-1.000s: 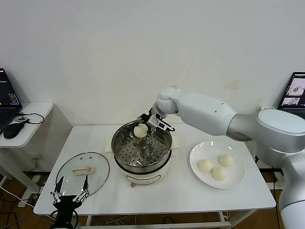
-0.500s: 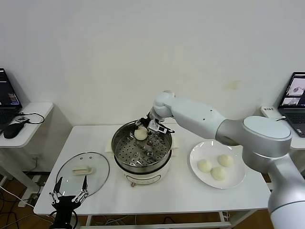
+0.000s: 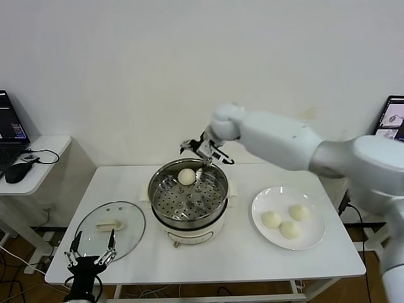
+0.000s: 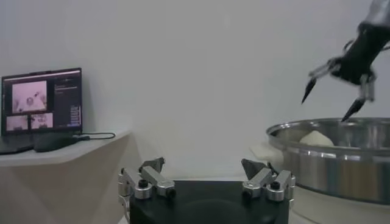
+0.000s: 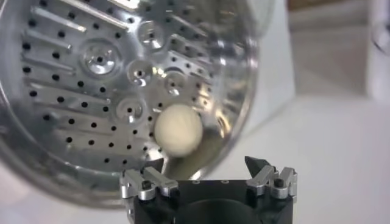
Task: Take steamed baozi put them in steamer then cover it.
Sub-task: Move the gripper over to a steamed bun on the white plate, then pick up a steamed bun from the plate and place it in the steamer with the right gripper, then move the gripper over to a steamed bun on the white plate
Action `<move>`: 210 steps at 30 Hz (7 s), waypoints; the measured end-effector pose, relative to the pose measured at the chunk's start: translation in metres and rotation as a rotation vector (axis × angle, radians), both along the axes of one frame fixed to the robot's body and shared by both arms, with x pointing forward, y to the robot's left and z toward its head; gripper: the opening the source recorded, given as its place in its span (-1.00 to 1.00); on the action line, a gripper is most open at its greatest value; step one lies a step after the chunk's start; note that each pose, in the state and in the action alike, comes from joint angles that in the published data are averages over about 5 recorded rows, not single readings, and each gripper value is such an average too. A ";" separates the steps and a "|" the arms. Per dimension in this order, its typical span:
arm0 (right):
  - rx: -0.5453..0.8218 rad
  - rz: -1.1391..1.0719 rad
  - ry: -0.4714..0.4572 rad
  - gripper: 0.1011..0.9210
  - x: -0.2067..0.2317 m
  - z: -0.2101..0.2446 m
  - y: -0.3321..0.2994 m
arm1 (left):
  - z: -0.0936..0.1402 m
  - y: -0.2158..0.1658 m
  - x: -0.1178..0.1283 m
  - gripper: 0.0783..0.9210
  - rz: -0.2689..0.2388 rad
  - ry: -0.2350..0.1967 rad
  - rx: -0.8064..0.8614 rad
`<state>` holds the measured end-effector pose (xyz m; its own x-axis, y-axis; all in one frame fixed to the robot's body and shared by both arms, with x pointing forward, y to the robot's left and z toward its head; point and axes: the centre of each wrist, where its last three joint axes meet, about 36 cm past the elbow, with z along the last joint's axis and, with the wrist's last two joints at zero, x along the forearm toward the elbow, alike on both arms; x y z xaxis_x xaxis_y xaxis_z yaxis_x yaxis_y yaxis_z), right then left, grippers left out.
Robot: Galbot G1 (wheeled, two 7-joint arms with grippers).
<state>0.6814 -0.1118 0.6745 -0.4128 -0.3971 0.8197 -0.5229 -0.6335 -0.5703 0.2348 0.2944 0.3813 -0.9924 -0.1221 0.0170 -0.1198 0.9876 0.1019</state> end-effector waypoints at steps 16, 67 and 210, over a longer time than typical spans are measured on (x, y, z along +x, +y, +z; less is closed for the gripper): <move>0.031 -0.509 0.186 0.76 -0.069 -0.034 -0.159 | 0.001 0.006 0.007 0.77 -0.001 0.040 0.022; -0.042 -0.726 0.390 0.14 -0.062 -0.226 -0.187 | -0.007 0.009 0.008 0.77 0.025 0.066 0.022; -0.130 -0.722 0.386 0.75 -0.110 -0.209 -0.247 | -0.002 0.009 0.010 0.77 0.014 0.048 0.049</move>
<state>0.5711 -0.3590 0.4660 -0.2097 -0.0343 0.9772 -0.9704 -0.1150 -0.2122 0.2443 0.3031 0.3796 -0.9888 -0.1376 0.0583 -0.1271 0.9796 0.1556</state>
